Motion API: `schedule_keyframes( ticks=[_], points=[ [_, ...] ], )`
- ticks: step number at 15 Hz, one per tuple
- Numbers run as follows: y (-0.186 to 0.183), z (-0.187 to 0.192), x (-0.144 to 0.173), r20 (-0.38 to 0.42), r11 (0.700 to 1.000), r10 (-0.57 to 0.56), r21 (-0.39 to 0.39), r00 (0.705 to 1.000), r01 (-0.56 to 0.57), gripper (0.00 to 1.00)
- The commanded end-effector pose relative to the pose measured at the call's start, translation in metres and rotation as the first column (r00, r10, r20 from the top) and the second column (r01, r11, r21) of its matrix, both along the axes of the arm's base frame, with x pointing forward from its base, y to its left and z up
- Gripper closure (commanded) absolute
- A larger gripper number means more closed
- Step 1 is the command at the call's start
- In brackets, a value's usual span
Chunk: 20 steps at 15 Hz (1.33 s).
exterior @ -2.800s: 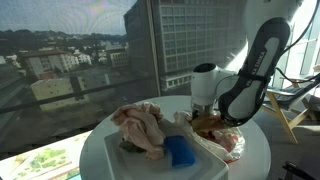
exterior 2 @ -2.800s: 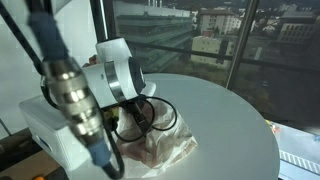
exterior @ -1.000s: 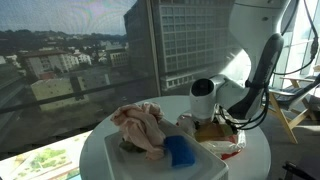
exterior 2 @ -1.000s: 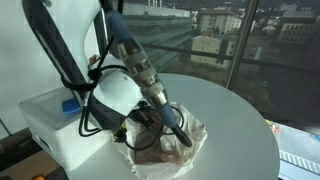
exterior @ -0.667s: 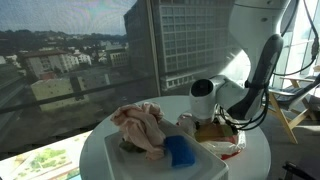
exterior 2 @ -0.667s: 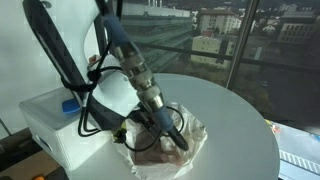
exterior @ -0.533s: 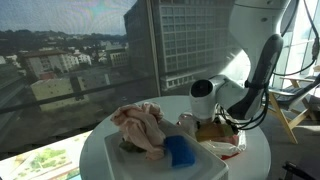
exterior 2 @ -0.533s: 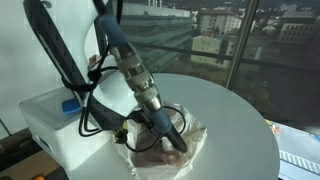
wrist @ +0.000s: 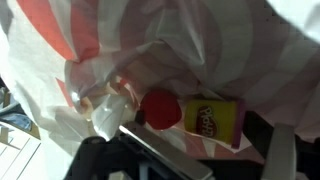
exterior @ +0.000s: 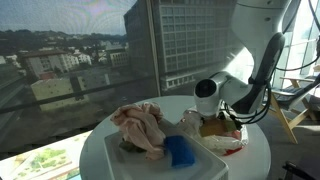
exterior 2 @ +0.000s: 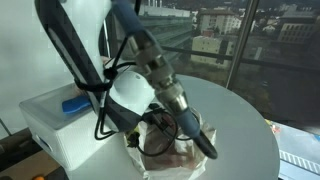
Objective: Remove the objects in the plastic bag
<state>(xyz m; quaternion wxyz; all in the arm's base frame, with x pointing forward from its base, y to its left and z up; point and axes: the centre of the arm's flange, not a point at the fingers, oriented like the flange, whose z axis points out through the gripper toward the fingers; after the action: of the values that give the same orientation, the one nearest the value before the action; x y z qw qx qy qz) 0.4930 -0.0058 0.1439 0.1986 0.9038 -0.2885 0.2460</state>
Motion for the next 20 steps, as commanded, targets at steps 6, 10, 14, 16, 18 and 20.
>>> schedule_keyframes(
  ticks=[6, 10, 14, 16, 18, 20],
  points=[
    [-0.008, -0.008, 0.021, 0.090, 0.996, 0.072, -0.056, 0.993, -0.067, 0.00],
    [-0.011, -0.024, 0.025, 0.082, 0.995, 0.079, -0.062, 0.993, -0.074, 0.00],
    [-0.016, -0.030, 0.034, 0.086, 0.991, 0.090, -0.108, 0.992, -0.081, 0.00],
    [-0.018, -0.031, 0.036, 0.092, 0.990, 0.091, -0.113, 0.992, -0.080, 0.02],
    [-0.018, -0.032, 0.037, 0.095, 0.990, 0.092, -0.118, 0.991, -0.080, 0.27],
    [-0.016, -0.033, 0.036, 0.093, 0.990, 0.096, -0.117, 0.991, -0.085, 0.37]
  ],
)
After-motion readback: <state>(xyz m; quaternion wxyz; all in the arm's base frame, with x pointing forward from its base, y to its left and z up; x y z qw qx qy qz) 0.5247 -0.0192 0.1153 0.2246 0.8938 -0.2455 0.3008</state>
